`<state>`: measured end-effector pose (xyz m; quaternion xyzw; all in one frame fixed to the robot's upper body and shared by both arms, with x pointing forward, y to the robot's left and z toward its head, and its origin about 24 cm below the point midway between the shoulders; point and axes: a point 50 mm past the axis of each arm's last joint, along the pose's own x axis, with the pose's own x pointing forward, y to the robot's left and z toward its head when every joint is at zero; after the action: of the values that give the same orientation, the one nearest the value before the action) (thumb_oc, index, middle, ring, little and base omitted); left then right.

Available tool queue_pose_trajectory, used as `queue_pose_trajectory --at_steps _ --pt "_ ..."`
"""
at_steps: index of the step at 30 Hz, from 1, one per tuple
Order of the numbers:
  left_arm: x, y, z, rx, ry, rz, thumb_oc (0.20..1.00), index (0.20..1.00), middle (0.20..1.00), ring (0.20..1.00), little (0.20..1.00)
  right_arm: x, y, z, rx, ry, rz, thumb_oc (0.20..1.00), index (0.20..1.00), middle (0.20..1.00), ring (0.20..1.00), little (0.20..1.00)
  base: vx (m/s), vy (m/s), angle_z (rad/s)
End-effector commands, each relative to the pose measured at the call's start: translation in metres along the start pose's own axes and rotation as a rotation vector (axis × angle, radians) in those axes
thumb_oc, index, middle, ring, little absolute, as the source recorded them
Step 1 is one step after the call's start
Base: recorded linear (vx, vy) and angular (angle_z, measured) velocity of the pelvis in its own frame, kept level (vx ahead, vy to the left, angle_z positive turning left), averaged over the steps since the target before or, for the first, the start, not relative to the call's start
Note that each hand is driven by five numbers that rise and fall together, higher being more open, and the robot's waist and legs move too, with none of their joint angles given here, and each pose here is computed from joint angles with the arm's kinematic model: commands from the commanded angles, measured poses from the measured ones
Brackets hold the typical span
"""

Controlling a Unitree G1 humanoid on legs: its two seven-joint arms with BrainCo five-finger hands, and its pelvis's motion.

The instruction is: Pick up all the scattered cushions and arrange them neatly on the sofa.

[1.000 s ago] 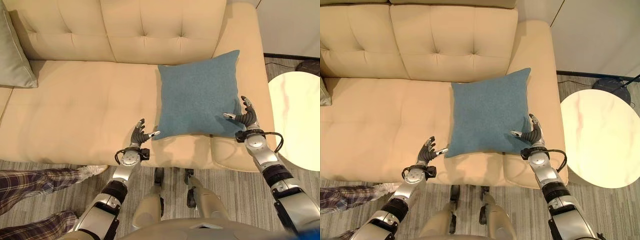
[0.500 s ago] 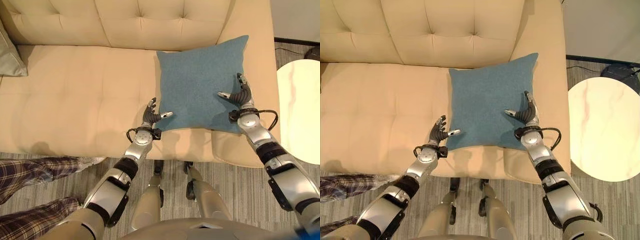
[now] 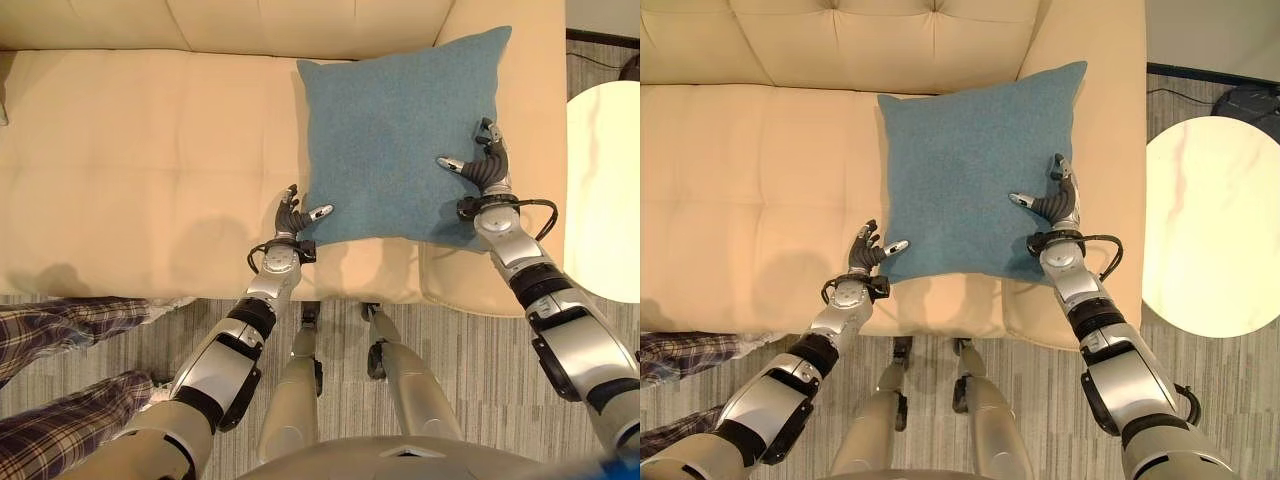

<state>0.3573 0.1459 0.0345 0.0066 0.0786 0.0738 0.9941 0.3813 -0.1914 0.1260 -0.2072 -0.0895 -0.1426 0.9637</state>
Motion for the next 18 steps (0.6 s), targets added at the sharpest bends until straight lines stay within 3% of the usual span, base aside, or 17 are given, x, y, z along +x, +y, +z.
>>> queue_pose_trajectory --at_steps 1,8,9,10,18 --pt "0.008 -0.007 0.025 -0.055 -0.078 -0.004 1.000 1.000 1.000 1.000 1.000 -0.005 0.015 -0.003 0.085 0.043 0.031 1.000 1.000 1.000 1.000 1.000 0.00 0.000 0.00" --pt "0.010 -0.042 0.062 -0.201 -0.147 -0.112 1.000 1.000 1.000 1.000 1.000 -0.009 0.053 0.031 0.171 -0.043 0.144 1.000 1.000 1.000 1.000 1.000 0.00 -0.001 -0.01" --pt "0.009 -0.046 0.063 -0.218 -0.149 -0.128 0.802 0.802 0.802 0.802 0.802 -0.010 0.056 0.033 0.175 -0.050 0.155 0.580 0.580 0.580 0.580 0.580 0.01 -0.002 -0.03" --pt "0.008 -0.050 0.066 -0.243 -0.159 -0.144 0.200 0.200 0.200 0.200 0.200 -0.012 0.060 0.034 0.176 -0.055 0.169 0.200 0.200 0.200 0.200 0.200 0.01 -0.005 -0.04" --pt "0.003 -0.054 0.082 -0.332 -0.227 -0.181 0.200 0.200 0.200 0.200 0.200 -0.016 0.059 0.041 0.231 -0.109 0.175 0.200 0.200 0.200 0.200 0.200 0.01 -0.008 -0.02"
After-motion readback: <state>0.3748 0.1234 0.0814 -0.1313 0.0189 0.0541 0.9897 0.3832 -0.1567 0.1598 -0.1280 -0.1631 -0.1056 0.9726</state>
